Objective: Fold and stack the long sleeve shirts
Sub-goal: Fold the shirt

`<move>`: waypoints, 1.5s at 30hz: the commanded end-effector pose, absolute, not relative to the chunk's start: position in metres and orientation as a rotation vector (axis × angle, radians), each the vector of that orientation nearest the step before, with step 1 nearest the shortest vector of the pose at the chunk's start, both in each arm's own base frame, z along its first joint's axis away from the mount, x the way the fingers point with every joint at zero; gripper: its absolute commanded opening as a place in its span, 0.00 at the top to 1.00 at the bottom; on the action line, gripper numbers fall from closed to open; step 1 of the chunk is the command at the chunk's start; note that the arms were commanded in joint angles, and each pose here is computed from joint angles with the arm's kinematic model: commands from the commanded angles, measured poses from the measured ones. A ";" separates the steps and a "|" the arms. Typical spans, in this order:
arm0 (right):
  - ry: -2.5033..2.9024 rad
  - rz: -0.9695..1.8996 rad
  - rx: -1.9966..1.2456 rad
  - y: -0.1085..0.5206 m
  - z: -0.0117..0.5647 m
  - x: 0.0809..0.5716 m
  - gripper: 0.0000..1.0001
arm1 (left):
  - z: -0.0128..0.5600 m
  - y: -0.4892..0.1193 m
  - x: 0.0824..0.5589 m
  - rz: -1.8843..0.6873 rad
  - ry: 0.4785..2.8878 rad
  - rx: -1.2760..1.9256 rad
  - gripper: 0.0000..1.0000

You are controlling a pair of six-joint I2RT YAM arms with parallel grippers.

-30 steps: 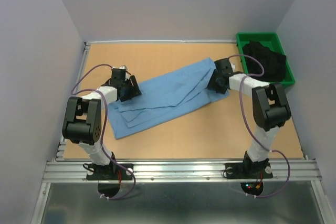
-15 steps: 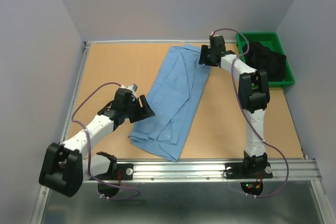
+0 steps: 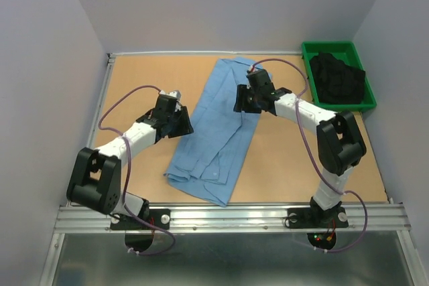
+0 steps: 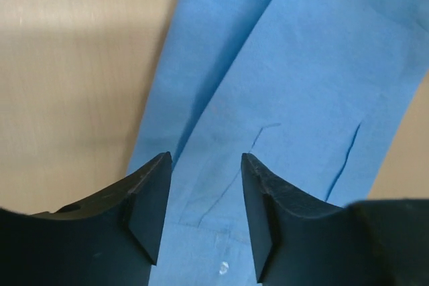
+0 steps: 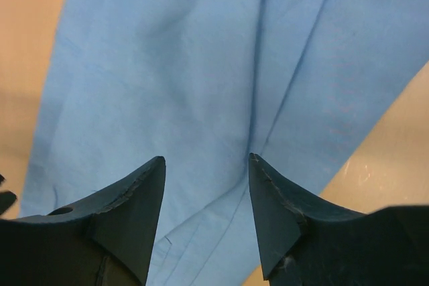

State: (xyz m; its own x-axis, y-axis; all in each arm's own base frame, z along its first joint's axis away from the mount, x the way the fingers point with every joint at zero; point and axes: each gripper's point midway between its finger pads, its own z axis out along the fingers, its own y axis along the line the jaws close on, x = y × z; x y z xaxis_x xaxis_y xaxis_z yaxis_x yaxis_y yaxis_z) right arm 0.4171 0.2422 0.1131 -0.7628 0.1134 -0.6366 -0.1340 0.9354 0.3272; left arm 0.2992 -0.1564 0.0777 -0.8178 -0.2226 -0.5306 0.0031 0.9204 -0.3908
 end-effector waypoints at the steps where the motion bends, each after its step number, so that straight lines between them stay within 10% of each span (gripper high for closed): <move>1: 2.464 0.394 0.103 0.228 0.078 0.411 0.43 | 0.097 -0.166 0.344 -0.481 2.399 -0.085 0.50; 19: 2.430 0.040 -0.049 0.194 0.023 0.501 0.57 | 0.020 -0.203 0.297 -0.732 2.612 -0.225 0.68; 27: 2.301 0.100 -0.081 0.190 0.070 0.561 0.55 | 0.064 -0.217 0.299 -0.833 2.469 -0.266 0.49; 33: 2.367 0.252 0.027 0.185 0.090 0.489 0.34 | 0.100 -0.195 0.284 -0.741 2.413 -0.206 0.25; 45: 2.477 0.665 0.185 0.178 0.106 0.310 0.20 | 0.043 -0.189 0.179 -0.821 2.675 -0.206 0.35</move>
